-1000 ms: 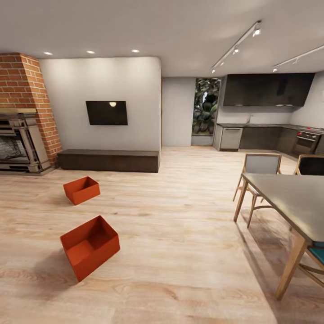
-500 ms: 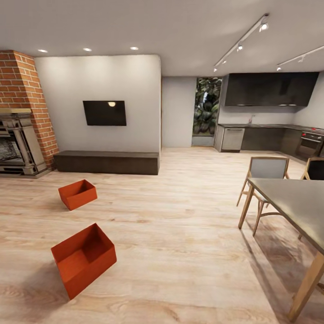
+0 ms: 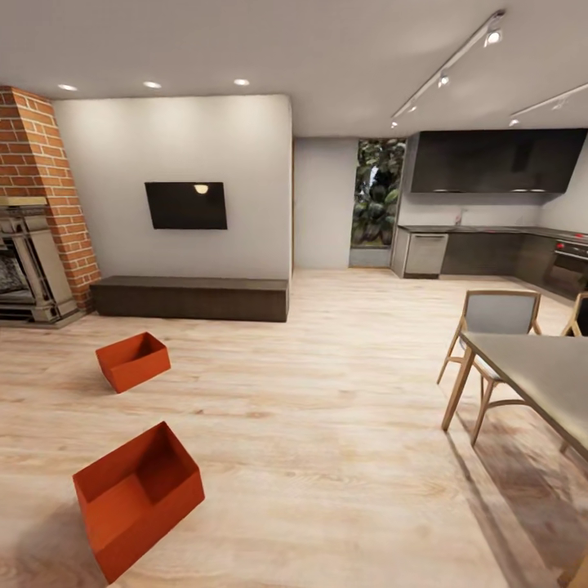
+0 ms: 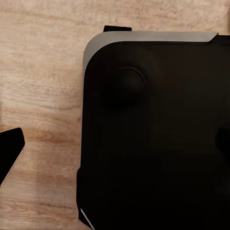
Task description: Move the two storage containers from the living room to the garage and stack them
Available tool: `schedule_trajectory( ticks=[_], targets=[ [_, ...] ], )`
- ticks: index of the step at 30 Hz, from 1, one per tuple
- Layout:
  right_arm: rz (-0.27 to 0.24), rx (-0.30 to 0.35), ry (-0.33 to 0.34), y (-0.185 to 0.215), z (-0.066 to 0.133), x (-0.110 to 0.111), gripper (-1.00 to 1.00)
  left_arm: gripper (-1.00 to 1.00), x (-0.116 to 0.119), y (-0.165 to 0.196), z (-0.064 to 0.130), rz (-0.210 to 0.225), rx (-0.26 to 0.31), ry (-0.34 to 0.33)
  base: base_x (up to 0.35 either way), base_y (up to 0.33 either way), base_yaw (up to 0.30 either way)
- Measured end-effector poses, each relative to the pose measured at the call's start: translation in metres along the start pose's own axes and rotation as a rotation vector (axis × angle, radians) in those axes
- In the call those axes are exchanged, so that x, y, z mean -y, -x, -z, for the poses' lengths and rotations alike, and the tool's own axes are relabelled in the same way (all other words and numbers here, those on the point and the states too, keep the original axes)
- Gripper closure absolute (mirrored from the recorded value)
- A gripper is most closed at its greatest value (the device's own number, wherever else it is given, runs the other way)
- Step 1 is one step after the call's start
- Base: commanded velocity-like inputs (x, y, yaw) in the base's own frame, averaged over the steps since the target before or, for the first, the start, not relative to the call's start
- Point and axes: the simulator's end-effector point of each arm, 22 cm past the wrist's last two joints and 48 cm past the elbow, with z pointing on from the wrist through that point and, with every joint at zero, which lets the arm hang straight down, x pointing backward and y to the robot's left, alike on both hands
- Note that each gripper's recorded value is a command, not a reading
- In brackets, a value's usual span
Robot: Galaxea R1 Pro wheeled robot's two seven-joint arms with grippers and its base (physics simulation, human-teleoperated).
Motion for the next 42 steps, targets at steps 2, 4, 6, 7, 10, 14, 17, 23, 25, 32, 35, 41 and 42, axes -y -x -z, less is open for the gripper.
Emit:
schedule_trajectory(
  ticks=[2, 4, 6, 7, 10, 14, 17, 23, 25, 32, 35, 41, 42],
  targets=[
    [0.000, 0.000, 0.000, -0.0001, 0.0000, -0.0001, -1.00, -1.00, 0.0000, 0.0000, 0.0000, 0.000, 0.000, 0.000, 0.288, 0.000, 0.132],
    [0.001, 0.001, 0.001, 0.0002, -0.0001, -0.0002, -1.00, -1.00, -0.0003, 0.0002, -0.0001, 0.001, 0.001, 0.000, 0.165, 0.000, 0.235],
    [0.001, 0.001, 0.001, 0.0006, -0.0002, -0.0001, -1.00, -1.00, -0.0009, 0.0012, -0.0001, 0.001, 0.004, 0.001, 0.064, 0.000, 0.261],
    [0.001, 0.000, 0.000, 0.0005, -0.0002, 0.0000, -1.00, -1.00, -0.0011, 0.0022, -0.0001, 0.001, 0.008, 0.001, 0.022, 0.000, 0.271],
    [0.001, 0.000, 0.000, 0.0000, -0.0002, 0.0001, -1.00, -1.00, -0.0012, 0.0027, -0.0001, 0.001, 0.011, 0.002, 0.011, 0.000, 0.273],
    [0.000, 0.000, 0.000, 0.0002, -0.0002, 0.0003, -1.00, -1.00, -0.0013, 0.0028, -0.0001, 0.001, 0.011, 0.002, 0.004, 0.000, 0.275],
    [0.000, 0.000, 0.000, 0.0002, -0.0002, 0.0004, -1.00, -1.00, -0.0022, 0.0028, -0.0002, 0.001, 0.012, 0.003, 0.001, 0.000, 0.276],
    [0.000, 0.001, -0.001, 0.0003, 0.0000, 0.0007, -1.00, -1.00, -0.0022, 0.0028, -0.0001, 0.003, 0.012, 0.004, 0.072, 0.000, 0.276],
    [0.000, 0.000, -0.001, -0.0001, 0.0000, 0.0007, -1.00, -1.00, -0.0018, 0.0027, 0.0000, 0.004, 0.012, 0.003, 0.247, 0.000, 0.275],
    [0.001, 0.001, -0.001, 0.0002, 0.0001, 0.0009, -1.00, -1.00, -0.0016, 0.0027, 0.0000, 0.004, 0.012, 0.002, 0.305, 0.000, 0.275],
    [0.001, 0.001, -0.001, 0.0001, 0.0001, 0.0010, -1.00, -1.00, -0.0014, 0.0027, 0.0000, 0.004, 0.012, 0.002, 0.319, 0.000, 0.275],
    [0.001, 0.001, -0.001, 0.0001, 0.0001, 0.0010, -1.00, -1.00, -0.0013, 0.0027, 0.0000, 0.004, 0.012, 0.002, 0.320, 0.000, 0.275],
    [0.001, 0.001, -0.001, 0.0000, 0.0001, 0.0010, -1.00, -1.00, -0.0013, 0.0027, 0.0000, 0.004, 0.012, 0.002, 0.320, 0.000, 0.275]
  ],
)
